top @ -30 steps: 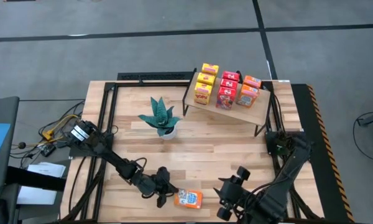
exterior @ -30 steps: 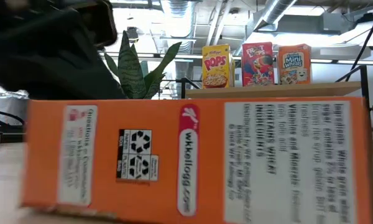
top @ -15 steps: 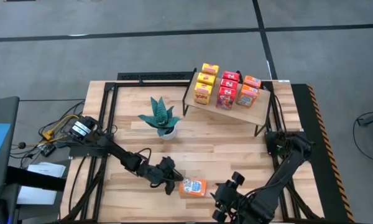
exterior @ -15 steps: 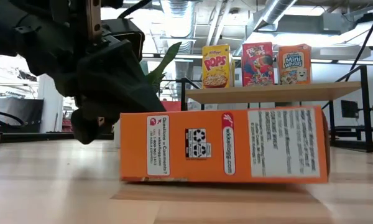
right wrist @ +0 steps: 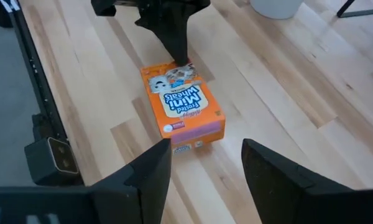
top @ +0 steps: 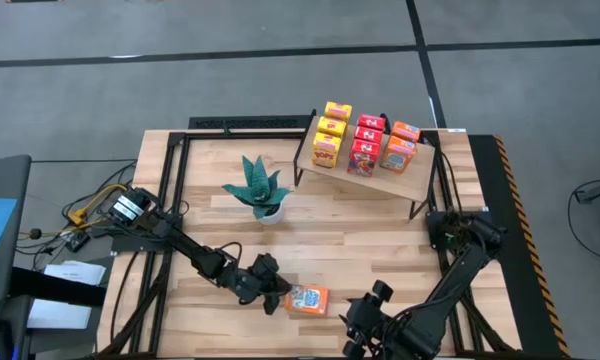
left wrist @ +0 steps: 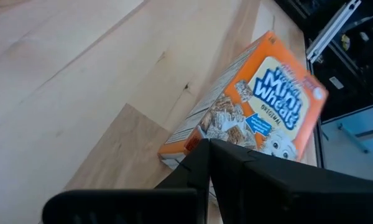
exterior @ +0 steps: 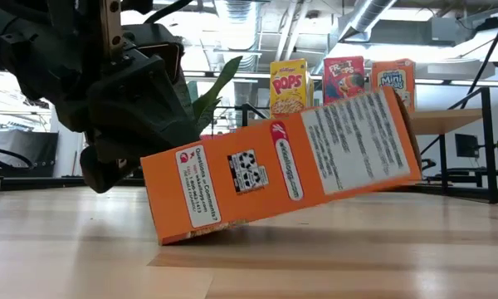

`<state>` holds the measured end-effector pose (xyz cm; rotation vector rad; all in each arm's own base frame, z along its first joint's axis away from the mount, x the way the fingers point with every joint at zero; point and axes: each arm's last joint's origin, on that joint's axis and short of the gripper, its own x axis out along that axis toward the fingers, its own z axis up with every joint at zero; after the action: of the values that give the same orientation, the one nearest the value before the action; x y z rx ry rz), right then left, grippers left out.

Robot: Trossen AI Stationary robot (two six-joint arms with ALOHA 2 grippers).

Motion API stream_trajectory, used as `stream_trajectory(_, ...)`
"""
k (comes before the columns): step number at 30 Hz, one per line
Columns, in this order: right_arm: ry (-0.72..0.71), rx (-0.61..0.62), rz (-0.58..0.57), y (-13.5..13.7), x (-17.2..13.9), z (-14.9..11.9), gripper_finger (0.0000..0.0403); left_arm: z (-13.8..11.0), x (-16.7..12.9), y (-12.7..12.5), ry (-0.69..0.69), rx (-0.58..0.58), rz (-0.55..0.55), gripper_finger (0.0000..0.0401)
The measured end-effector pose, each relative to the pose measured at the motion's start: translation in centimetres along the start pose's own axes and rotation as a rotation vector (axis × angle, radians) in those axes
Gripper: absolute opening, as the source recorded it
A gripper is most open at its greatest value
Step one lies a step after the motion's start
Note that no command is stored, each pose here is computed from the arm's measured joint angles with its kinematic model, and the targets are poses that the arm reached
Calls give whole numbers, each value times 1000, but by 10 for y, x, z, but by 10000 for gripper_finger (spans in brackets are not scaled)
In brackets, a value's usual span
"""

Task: Stack cereal on shelf
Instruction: Put the orange cereal box on the shelf aligned with the other orange cereal boxes

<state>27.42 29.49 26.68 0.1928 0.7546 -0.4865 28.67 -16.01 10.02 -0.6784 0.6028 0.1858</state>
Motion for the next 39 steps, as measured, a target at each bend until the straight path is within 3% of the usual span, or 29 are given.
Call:
stream_trajectory(7,5,27,-22,-3,12,-8,240,-4,-2,1,11,31,28,0)
stream_trajectory(19,4,39,3,0,23,-18,225,-24,-8,6,92,79,104,0)
stream_trajectory(32,-35,-49,41,3,40,3,230,-16,-5,3,29,58,71,0)
stream_trajectory(39,-11,-90,78,4,46,12,230,-11,-4,-5,-22,22,-14,0)
